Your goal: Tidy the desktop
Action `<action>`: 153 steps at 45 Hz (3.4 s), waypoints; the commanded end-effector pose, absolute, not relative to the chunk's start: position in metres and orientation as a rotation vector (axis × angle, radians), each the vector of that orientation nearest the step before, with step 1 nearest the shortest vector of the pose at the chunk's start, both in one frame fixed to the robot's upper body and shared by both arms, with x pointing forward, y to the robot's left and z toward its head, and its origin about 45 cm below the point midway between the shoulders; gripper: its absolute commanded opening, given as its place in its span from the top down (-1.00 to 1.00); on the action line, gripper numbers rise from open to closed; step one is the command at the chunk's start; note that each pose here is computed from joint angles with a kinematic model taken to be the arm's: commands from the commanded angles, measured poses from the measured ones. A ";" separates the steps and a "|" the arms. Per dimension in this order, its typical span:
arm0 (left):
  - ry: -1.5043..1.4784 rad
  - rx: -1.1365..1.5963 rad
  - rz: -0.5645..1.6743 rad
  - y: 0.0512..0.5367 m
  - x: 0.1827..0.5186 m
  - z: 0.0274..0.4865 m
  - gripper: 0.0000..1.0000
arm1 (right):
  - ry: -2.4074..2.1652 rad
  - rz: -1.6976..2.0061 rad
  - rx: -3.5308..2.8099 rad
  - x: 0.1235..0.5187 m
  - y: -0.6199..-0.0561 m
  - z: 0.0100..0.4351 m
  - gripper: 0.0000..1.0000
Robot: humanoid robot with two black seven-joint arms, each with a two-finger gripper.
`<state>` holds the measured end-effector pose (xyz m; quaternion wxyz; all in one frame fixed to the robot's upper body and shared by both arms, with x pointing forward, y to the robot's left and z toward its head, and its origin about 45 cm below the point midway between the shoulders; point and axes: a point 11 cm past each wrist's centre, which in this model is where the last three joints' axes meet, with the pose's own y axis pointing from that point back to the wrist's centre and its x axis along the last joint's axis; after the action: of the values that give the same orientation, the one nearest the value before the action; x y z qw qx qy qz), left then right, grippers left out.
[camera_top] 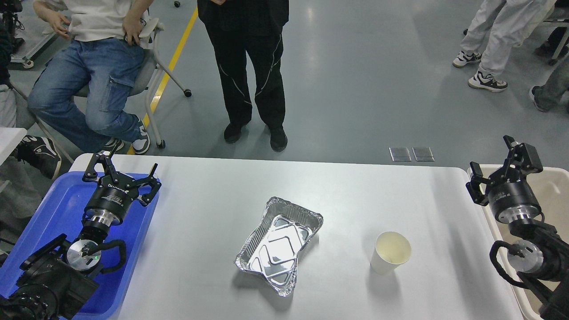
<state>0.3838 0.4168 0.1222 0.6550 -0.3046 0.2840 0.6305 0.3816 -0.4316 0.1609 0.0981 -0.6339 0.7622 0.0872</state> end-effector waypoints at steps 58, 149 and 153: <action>0.643 -0.691 1.429 0.417 0.384 0.123 -1.00 | 1.814 -0.440 -2.534 0.369 -0.382 0.264 -0.99; 0.643 -0.690 1.428 0.417 0.384 0.123 -1.00 | 0.373 -2.094 -3.269 0.309 -0.279 0.204 -0.97; 0.644 -0.689 1.429 0.417 0.384 0.122 -1.00 | 0.368 -2.116 -3.270 0.313 -0.280 0.195 -0.97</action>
<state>0.3842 0.4162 0.1224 0.6556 -0.3043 0.2840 0.6300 0.3151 -0.2817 0.2153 -0.3666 -0.7848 0.1128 -0.4868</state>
